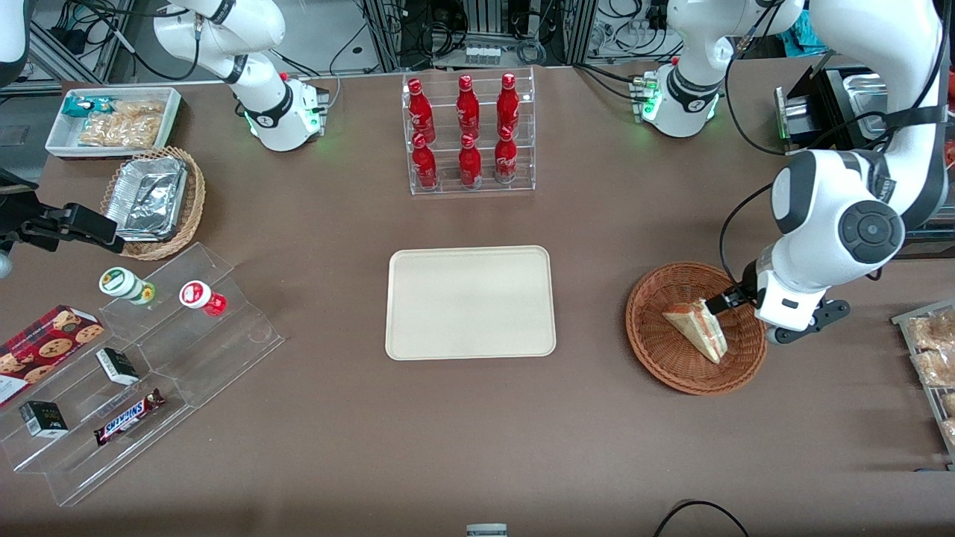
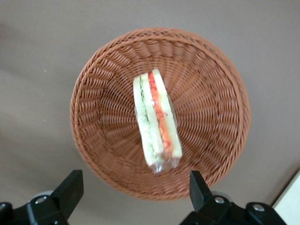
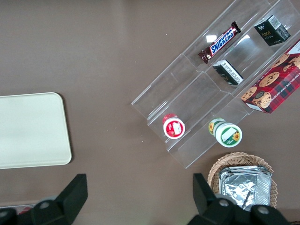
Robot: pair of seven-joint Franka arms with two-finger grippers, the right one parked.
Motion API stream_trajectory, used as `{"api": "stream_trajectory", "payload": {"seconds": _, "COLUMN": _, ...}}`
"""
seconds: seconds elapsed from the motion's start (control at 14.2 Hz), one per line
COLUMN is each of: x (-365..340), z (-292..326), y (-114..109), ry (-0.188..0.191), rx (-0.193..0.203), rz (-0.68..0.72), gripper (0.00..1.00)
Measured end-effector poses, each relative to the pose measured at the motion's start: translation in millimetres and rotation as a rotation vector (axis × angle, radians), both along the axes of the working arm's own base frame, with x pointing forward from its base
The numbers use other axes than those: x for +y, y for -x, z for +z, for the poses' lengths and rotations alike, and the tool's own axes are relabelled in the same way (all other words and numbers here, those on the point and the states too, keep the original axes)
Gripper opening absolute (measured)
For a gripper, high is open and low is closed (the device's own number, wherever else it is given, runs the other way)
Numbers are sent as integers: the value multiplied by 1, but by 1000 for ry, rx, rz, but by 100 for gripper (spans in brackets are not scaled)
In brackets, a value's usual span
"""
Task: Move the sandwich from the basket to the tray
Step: 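Close the left gripper on the end of the wrapped sandwich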
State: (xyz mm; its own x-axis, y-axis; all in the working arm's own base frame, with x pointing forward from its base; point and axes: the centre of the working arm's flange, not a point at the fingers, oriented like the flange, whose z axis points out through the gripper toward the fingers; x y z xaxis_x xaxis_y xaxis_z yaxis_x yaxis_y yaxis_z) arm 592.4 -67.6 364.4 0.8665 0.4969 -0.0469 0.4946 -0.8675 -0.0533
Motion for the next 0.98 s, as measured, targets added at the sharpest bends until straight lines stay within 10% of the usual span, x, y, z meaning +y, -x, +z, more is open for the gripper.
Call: {"api": "stream_trajectory", "payload": {"seconds": 0.98, "x": -19, "z": -95, "y": 8, "ry": -5, "rx": -20, "rz": 335, "gripper": 100}}
